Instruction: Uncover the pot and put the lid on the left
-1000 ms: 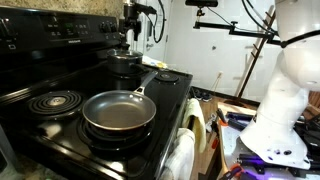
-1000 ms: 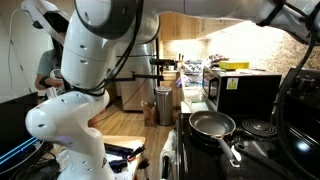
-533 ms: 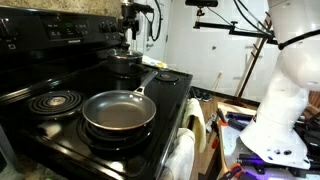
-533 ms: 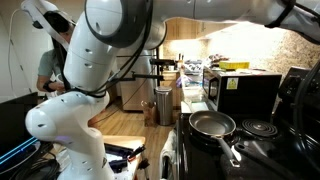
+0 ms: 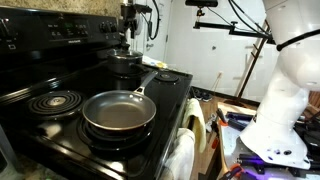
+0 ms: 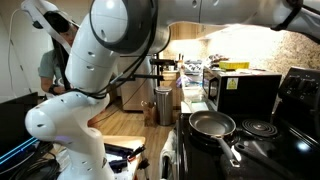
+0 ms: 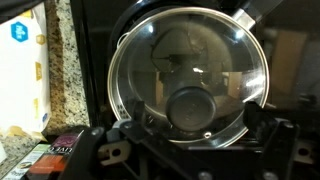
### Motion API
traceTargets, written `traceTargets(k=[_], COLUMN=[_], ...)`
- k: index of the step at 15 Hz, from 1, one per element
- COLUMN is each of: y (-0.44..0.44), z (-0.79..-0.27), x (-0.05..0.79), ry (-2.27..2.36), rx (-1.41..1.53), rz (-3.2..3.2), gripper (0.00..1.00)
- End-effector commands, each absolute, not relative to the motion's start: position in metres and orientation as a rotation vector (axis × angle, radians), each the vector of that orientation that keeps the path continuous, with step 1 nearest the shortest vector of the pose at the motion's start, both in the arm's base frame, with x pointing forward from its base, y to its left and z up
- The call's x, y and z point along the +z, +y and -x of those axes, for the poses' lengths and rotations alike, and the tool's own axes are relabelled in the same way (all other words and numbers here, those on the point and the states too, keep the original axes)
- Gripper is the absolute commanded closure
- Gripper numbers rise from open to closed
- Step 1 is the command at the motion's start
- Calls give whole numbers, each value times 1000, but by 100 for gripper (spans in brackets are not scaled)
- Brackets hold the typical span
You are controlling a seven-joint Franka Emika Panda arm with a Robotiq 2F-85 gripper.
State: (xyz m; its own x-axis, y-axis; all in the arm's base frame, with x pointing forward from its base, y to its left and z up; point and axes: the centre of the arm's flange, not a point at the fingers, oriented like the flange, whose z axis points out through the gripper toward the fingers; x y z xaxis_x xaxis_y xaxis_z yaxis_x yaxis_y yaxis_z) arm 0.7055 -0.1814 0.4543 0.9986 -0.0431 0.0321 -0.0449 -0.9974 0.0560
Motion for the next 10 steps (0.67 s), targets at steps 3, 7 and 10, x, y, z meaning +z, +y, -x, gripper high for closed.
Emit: traceTargets(k=[3, 7, 10], y=[-186, -186, -182], z=[-719, -719, -712], x=[455, 455, 453], ry=[-43, -81, -69], rx=[140, 129, 100], rz=[-3138, -3117, -3110], gripper=[0, 0, 0])
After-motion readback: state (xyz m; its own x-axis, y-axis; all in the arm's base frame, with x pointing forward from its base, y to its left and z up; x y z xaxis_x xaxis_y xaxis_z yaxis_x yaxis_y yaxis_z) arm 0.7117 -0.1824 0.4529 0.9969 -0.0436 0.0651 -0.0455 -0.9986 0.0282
